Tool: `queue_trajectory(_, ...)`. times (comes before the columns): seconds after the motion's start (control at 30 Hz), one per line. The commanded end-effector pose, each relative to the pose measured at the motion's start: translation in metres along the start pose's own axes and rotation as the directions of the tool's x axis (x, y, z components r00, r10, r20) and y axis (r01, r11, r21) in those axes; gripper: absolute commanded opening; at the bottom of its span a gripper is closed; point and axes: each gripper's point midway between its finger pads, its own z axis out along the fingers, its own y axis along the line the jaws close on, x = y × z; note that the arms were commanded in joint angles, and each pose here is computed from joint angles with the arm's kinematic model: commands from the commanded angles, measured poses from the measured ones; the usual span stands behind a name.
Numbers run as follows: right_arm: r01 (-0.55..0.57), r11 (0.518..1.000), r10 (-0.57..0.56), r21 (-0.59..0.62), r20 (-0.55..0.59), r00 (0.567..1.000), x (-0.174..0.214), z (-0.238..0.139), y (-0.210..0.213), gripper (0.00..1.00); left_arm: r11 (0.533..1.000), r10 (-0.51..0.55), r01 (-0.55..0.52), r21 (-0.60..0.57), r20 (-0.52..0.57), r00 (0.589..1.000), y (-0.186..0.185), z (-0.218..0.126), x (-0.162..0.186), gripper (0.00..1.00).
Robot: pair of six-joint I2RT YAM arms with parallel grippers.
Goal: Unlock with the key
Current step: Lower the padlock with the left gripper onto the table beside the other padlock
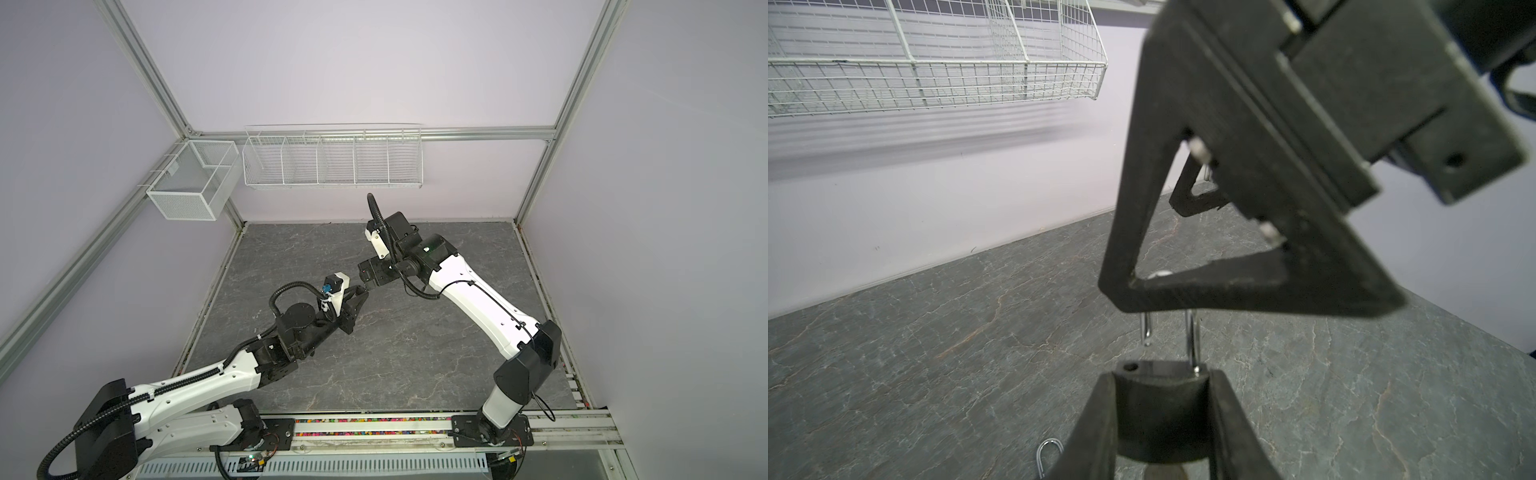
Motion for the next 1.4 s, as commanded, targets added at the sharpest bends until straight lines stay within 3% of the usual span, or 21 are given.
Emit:
queue_trajectory(0.0,0.011,1.000,-0.012,-0.011,-0.072,0.997,0.014,0.001,-0.008,0.98,1.000,0.015,-0.015,0.006,0.059,0.998,-0.003,-0.002,-0.022,0.00)
queue_trajectory(0.8,-0.036,0.987,0.025,-0.156,-0.076,0.997,0.030,-0.019,-0.010,0.97,0.999,-0.004,0.006,-0.034,0.059,0.998,0.001,-0.001,-0.022,0.00)
queue_trajectory(1.03,-0.108,0.994,0.106,-0.028,-0.054,0.993,0.043,-0.028,-0.046,0.97,0.997,-0.034,0.036,-0.072,0.035,0.999,0.008,0.000,-0.019,0.00)
queue_trajectory(1.2,-0.186,0.982,0.187,-0.014,0.053,0.981,0.052,-0.035,-0.062,0.99,0.972,-0.148,0.125,-0.197,-0.105,0.983,0.022,0.007,0.000,0.00)
queue_trajectory(1.37,-0.353,0.935,0.350,0.030,0.076,0.934,0.091,-0.024,-0.103,1.00,0.921,-0.319,0.232,-0.314,-0.265,0.910,0.023,0.015,0.033,0.00)
